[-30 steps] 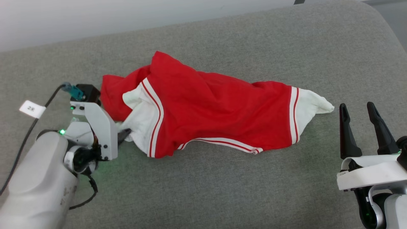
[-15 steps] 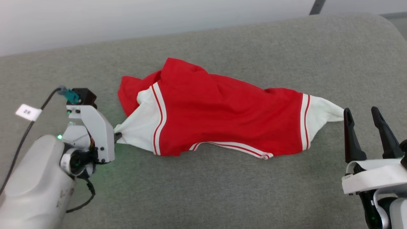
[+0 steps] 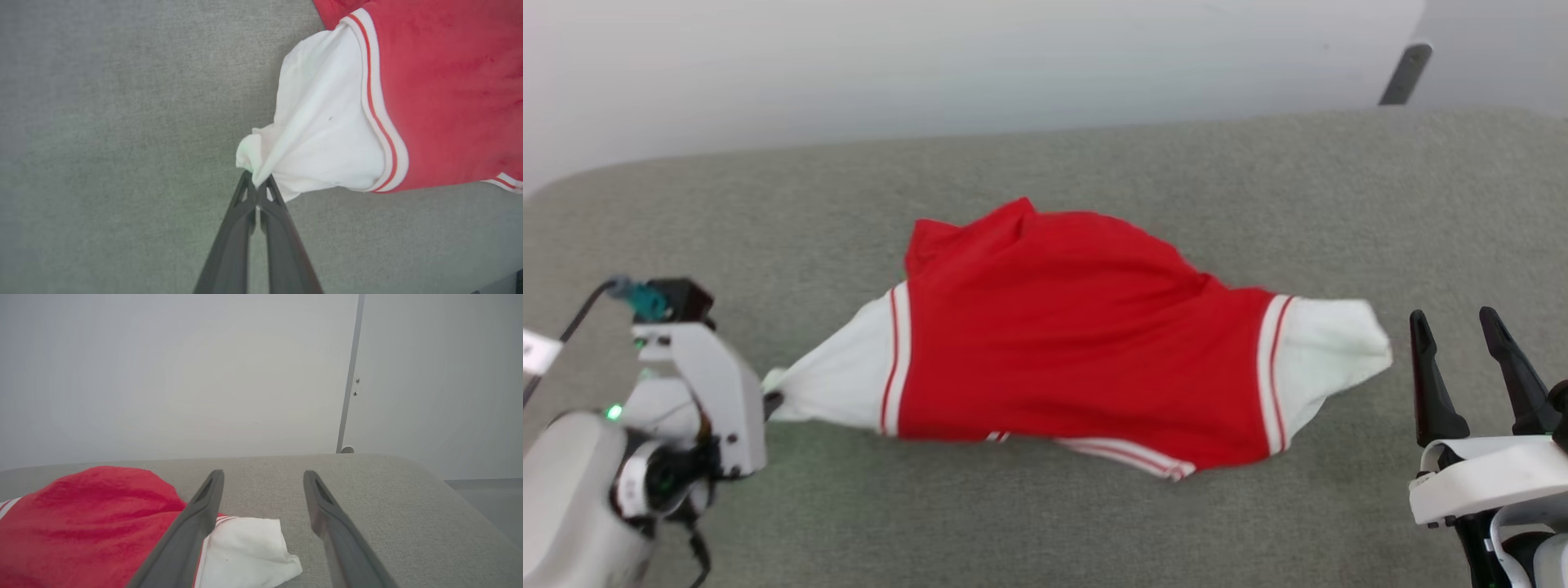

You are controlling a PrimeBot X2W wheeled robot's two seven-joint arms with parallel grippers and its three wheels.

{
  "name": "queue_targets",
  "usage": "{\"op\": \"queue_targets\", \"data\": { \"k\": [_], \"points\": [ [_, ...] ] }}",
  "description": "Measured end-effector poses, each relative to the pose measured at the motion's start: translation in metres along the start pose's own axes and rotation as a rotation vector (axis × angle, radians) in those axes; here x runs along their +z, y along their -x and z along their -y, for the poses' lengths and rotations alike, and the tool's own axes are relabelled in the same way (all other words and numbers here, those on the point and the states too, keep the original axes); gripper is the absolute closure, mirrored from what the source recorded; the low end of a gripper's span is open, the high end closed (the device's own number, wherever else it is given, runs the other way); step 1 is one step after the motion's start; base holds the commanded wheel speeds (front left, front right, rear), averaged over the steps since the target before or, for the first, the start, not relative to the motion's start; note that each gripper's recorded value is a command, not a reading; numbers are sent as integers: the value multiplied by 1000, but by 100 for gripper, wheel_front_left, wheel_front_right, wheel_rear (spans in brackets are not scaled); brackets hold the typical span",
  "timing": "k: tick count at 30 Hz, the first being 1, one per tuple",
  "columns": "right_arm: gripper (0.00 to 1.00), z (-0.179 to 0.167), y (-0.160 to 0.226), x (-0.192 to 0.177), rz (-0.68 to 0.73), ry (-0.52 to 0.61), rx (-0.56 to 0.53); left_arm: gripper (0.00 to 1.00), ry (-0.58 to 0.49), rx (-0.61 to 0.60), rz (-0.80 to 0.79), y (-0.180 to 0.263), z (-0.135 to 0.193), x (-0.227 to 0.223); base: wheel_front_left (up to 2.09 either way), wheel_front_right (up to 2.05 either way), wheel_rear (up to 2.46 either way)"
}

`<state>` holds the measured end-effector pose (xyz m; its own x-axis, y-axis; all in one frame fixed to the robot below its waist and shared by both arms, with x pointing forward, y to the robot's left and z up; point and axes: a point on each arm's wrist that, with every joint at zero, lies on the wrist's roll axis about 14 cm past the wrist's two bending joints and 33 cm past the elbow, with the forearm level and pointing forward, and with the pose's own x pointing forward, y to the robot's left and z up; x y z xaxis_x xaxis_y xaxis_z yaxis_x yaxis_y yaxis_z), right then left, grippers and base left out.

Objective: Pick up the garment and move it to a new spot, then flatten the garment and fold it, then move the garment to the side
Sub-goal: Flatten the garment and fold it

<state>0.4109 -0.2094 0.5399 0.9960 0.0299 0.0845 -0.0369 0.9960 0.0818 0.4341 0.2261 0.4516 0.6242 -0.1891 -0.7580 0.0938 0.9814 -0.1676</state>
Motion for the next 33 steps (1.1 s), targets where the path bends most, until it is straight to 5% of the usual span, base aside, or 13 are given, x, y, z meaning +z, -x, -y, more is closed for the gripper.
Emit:
{"op": "queue_targets", "data": {
  "k": [10,22,25,26,28,30,33],
  "points": [
    [0,-12,1,7,9,-8,34,100,50,141,-26,43,-38,-26,0,0,0],
    [0,-10,1,-2,-19,-10,28,100,70,136,-75,22,-36,-55,0,0,0],
    [0,-7,1,-6,-27,-10,21,90,77,129,-98,10,-35,-66,0,0,0],
    [0,-7,1,-6,-29,-10,19,68,79,124,-107,7,-34,-70,0,0,0],
    [0,-6,1,-7,-29,-11,15,44,86,113,-102,0,-32,-71,0,0,0],
    [0,-4,1,-8,-32,-11,11,5,88,107,-97,-4,-32,-70,0,0,0],
    [0,-3,1,-8,-34,-10,8,0,94,101,-90,-8,-33,-68,0,0,0]
  ]
}}
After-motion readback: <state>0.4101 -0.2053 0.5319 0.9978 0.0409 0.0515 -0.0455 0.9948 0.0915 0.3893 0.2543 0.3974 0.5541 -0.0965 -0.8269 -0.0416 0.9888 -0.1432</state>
